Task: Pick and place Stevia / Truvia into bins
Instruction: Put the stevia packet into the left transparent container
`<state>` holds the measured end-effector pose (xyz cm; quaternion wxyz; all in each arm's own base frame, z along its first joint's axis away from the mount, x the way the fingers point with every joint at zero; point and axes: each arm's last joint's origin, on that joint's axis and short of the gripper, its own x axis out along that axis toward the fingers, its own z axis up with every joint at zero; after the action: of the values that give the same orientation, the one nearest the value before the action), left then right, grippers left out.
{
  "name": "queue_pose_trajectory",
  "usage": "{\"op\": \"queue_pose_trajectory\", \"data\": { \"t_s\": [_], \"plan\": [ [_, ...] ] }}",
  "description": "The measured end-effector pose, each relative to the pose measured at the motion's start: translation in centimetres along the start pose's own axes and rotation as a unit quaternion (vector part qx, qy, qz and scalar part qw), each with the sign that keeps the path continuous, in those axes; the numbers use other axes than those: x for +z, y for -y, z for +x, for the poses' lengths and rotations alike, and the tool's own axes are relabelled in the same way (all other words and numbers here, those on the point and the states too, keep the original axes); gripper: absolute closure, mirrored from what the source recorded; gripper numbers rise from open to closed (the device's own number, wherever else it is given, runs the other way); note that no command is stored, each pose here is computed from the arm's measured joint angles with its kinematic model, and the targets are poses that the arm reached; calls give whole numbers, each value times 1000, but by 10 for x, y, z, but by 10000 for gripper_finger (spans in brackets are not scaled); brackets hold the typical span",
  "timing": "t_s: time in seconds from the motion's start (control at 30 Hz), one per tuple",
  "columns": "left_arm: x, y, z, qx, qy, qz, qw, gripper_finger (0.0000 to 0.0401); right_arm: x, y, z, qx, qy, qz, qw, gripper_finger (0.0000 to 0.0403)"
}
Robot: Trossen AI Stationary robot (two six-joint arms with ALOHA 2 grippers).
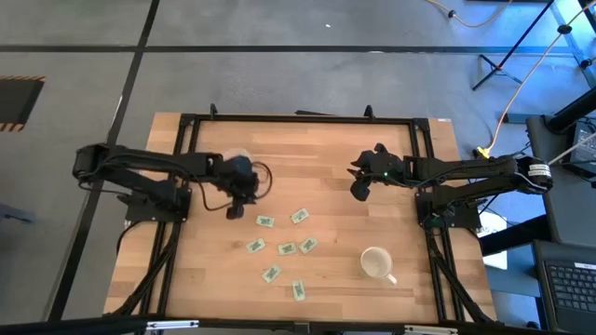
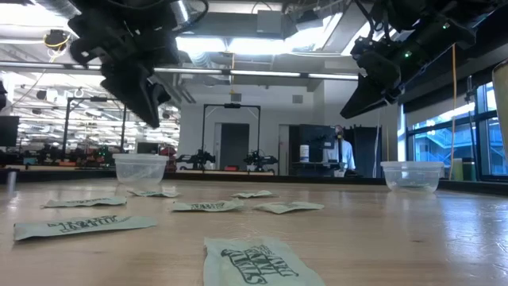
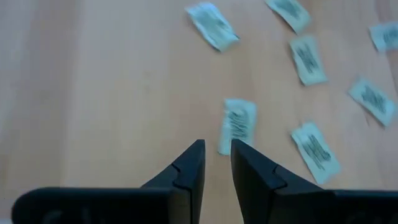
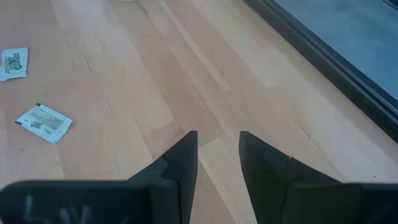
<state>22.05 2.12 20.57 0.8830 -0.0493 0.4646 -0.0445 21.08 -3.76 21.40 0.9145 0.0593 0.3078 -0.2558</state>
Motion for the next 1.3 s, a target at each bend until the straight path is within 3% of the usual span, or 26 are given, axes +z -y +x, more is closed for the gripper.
{"op": "queue_pose_trajectory", "data": {
  "t_s": [0.6, 1.3],
  "plan": [
    [-4, 27, 63, -12, -75, 88, 993, 328, 0, 0, 0, 0, 0, 0, 1000, 282],
    [-13, 22, 90, 13, -125, 95, 987, 328, 0, 0, 0, 0, -1, 11, 1000, 282]
  ]
}}
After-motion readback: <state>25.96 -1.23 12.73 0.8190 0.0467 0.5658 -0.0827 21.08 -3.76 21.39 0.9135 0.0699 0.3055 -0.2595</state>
